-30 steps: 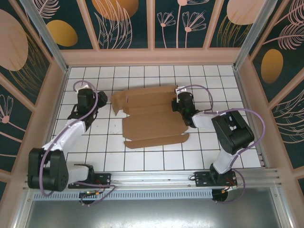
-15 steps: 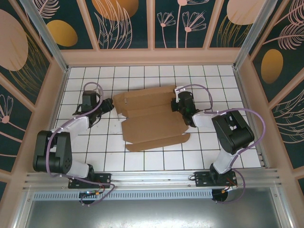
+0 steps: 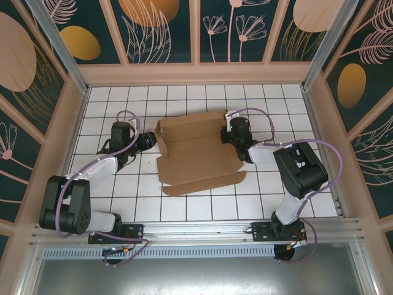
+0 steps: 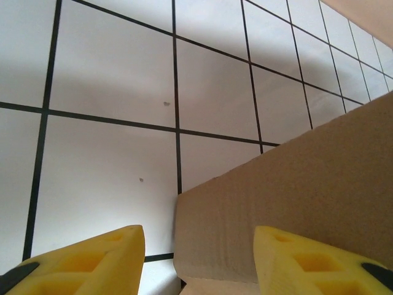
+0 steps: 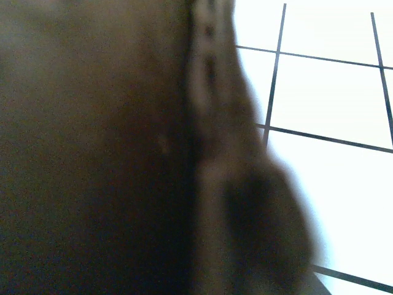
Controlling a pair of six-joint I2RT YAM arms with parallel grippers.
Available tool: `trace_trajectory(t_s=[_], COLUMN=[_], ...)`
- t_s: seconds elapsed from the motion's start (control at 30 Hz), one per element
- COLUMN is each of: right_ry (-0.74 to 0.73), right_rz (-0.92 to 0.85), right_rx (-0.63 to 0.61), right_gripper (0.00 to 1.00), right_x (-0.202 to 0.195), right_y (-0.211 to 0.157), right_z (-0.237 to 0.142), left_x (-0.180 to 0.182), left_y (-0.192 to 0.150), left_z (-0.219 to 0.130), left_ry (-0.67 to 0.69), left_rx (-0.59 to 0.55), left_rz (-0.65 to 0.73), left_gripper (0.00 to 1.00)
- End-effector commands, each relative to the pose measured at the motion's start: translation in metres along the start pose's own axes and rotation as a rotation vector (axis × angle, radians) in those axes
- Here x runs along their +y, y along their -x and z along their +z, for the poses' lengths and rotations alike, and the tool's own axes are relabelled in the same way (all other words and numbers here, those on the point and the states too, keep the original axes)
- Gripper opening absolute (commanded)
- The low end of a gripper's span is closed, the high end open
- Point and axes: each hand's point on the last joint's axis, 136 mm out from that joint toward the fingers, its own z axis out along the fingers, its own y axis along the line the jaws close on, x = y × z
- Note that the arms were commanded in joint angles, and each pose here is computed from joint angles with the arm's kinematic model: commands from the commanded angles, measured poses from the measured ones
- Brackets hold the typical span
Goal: Fold the paper box
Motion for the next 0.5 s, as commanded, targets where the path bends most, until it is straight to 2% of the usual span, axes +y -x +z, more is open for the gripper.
trace_trajectory(t_s=[0.0, 0.23, 0.47], right_ry=[0.022, 0.01, -0.003], right_rz=[0.009, 0.012, 0.016], right_rx=[0.073, 0.077, 0.079], right_gripper=[0.0, 0.0, 0.0], right_x=[0.004, 0.002, 0.0], right_y=[-0.019, -0.019, -0.019], right_z=[0.004, 0.002, 0.004], left_x=[-0.013, -0.035, -0.038], left_y=[0.003, -0.007, -0.014], left_z=[0.0, -0.003, -0.011], left_ry=[-0.029, -0.074, -0.073], left_rx=[0.01, 0.045, 0.065], left_rz=[0.052, 0.112, 0.17], left_gripper=[0.51, 0.51, 0.5])
